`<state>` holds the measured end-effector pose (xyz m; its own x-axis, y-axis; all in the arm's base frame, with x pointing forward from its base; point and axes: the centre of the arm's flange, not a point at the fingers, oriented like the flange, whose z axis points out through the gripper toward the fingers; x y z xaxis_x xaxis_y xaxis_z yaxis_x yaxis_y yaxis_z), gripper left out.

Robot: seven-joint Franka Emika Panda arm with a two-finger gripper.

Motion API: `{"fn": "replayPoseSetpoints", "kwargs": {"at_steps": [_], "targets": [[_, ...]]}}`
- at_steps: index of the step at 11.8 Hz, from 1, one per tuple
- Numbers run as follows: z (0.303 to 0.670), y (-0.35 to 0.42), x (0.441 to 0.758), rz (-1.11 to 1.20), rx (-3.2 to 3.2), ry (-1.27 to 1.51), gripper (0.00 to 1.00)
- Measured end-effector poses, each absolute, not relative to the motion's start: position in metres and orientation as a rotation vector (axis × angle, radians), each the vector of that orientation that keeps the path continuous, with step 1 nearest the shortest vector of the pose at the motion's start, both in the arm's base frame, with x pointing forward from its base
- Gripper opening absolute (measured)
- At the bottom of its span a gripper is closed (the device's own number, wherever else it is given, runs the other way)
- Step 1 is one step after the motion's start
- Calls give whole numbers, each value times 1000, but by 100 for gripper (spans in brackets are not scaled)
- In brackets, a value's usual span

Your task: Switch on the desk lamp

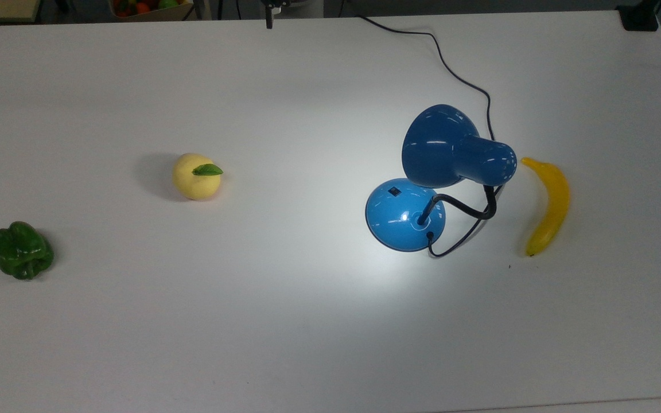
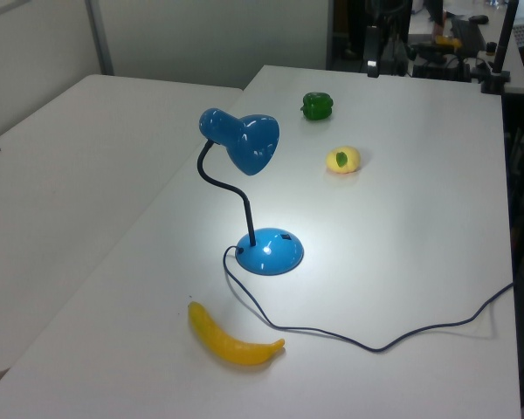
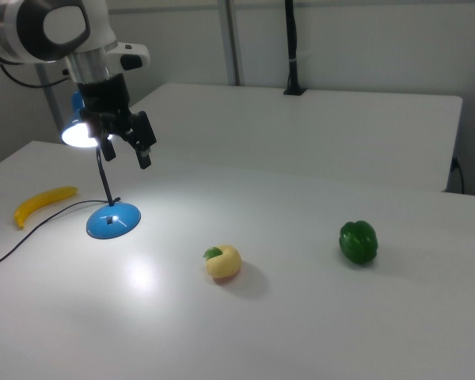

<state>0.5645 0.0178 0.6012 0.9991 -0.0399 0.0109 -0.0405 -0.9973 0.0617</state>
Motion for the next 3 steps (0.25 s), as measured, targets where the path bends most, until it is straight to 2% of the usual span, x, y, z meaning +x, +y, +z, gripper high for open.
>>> {"fn": "replayPoseSetpoints", "kwargs": {"at_steps": [3], "targets": [[601,15,565,15,3078,-69,100]]}}
